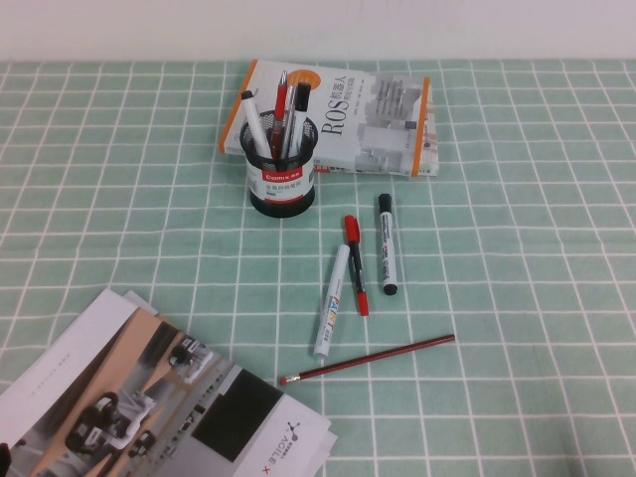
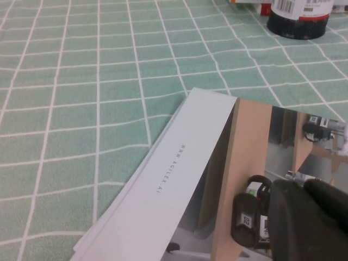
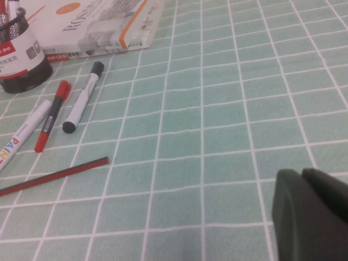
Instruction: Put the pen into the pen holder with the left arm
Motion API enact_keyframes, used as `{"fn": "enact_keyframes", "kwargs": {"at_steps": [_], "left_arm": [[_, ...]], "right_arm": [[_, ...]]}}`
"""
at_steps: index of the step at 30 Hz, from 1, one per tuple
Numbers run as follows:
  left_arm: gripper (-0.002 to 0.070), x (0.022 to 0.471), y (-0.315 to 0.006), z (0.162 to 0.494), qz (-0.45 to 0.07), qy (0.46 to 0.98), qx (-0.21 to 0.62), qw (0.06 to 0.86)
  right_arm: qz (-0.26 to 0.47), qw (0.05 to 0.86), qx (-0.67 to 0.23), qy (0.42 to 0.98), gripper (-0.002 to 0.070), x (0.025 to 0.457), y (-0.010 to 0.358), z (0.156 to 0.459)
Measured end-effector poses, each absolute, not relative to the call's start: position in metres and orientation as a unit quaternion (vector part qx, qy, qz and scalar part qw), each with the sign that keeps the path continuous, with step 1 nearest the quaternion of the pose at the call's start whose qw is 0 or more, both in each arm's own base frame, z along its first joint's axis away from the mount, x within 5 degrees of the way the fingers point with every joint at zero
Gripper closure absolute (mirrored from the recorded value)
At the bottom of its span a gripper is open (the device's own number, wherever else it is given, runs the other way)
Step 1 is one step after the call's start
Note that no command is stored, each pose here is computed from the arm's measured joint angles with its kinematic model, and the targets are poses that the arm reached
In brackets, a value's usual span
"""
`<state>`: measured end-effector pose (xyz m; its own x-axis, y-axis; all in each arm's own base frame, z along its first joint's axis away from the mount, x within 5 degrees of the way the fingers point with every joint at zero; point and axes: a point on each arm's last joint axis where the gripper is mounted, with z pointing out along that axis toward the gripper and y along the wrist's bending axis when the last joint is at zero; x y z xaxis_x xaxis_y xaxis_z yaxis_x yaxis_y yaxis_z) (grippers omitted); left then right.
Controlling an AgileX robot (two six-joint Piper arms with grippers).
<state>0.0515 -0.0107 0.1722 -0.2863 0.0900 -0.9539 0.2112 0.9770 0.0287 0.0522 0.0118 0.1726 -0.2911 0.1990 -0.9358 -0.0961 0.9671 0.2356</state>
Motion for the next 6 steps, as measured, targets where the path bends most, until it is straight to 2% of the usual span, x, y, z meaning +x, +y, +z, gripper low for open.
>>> {"fn": "enact_keyframes", "kwargs": {"at_steps": [6], "left_arm": [[0.0675, 0.0519, -0.0084, 0.1722, -0.039, 0.802, 0.077, 0.591]], "right_arm": [[0.124, 0.594, 0.032, 0.794, 0.0696, 0.0522, 0.0118, 0.1726]]}}
